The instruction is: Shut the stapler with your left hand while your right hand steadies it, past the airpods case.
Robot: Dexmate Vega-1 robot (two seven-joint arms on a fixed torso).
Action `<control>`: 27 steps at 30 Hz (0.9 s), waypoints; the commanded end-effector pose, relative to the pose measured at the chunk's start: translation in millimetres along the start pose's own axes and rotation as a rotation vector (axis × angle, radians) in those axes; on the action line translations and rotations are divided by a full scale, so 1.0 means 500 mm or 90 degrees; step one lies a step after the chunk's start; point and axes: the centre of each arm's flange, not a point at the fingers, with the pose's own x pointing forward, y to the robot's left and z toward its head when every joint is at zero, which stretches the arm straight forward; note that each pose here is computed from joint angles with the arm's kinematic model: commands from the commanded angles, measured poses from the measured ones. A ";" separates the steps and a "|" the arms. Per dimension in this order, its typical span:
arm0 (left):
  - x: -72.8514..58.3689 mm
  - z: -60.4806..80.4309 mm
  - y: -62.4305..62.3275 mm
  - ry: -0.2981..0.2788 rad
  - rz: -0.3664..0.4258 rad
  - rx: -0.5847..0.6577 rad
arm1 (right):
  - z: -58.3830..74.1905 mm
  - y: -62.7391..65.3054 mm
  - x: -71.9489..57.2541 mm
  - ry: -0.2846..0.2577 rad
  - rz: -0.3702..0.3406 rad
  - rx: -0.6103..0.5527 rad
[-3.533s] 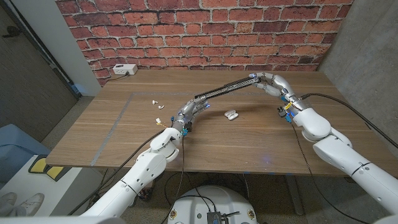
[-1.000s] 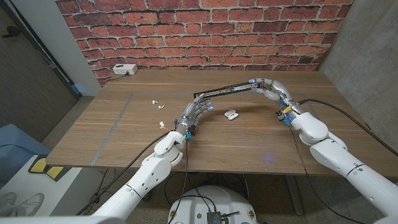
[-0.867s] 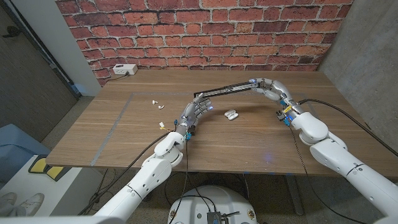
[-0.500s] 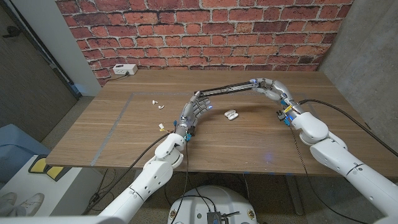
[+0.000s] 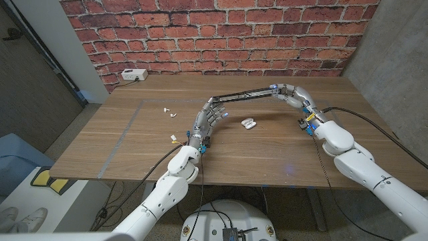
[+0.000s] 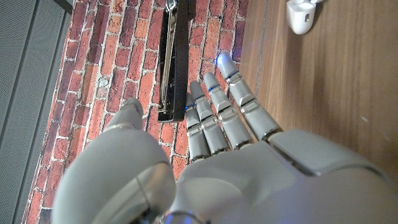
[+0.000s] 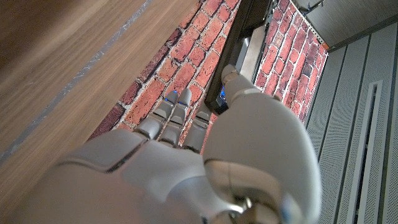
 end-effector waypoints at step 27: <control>0.000 -0.010 -0.004 -0.002 -0.013 -0.008 | -0.003 0.005 -0.002 -0.011 -0.039 0.065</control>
